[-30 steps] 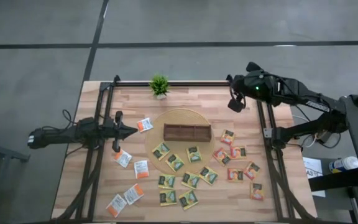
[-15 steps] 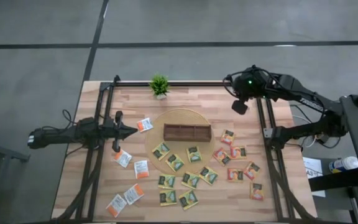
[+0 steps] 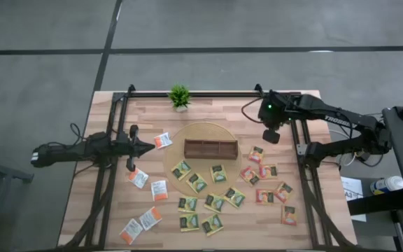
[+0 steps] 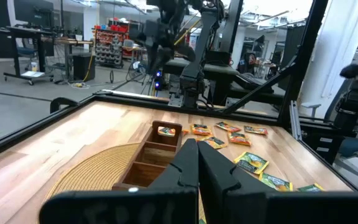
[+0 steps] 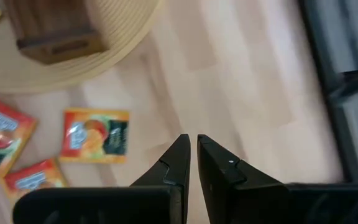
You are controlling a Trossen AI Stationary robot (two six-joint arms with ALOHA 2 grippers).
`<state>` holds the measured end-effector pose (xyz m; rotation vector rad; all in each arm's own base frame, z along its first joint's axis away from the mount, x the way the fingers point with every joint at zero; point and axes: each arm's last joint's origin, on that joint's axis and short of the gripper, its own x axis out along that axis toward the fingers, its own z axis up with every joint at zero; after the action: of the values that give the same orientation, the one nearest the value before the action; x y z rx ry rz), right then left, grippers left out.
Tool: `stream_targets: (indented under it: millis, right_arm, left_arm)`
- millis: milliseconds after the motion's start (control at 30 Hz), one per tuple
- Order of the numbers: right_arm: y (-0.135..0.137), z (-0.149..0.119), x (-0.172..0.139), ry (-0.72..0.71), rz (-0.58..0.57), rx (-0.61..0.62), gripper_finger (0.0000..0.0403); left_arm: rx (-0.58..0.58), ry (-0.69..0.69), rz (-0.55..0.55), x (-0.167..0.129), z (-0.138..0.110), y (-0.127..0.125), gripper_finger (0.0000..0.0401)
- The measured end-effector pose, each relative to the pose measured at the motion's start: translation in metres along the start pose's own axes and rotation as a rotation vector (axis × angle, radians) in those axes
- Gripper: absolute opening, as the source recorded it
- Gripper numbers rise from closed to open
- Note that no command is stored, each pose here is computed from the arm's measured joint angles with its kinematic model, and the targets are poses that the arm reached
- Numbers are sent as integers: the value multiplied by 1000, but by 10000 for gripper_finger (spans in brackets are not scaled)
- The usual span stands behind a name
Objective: Pick & Place Tea
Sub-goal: Put the orange tea bag into the right section of the wooden organizer
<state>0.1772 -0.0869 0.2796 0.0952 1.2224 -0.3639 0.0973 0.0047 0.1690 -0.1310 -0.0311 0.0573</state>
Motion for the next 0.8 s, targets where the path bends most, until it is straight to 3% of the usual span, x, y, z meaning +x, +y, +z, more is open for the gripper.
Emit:
stream_targets:
  millis: [333,800]
  right_arm:
    - [8,-10,32,92,152,-11,49]
    - [17,1,64,190,221,19,172]
  left_arm:
    - [0,0,0,0,0,0,0]
    - [0,0,0,0,0,0,0]
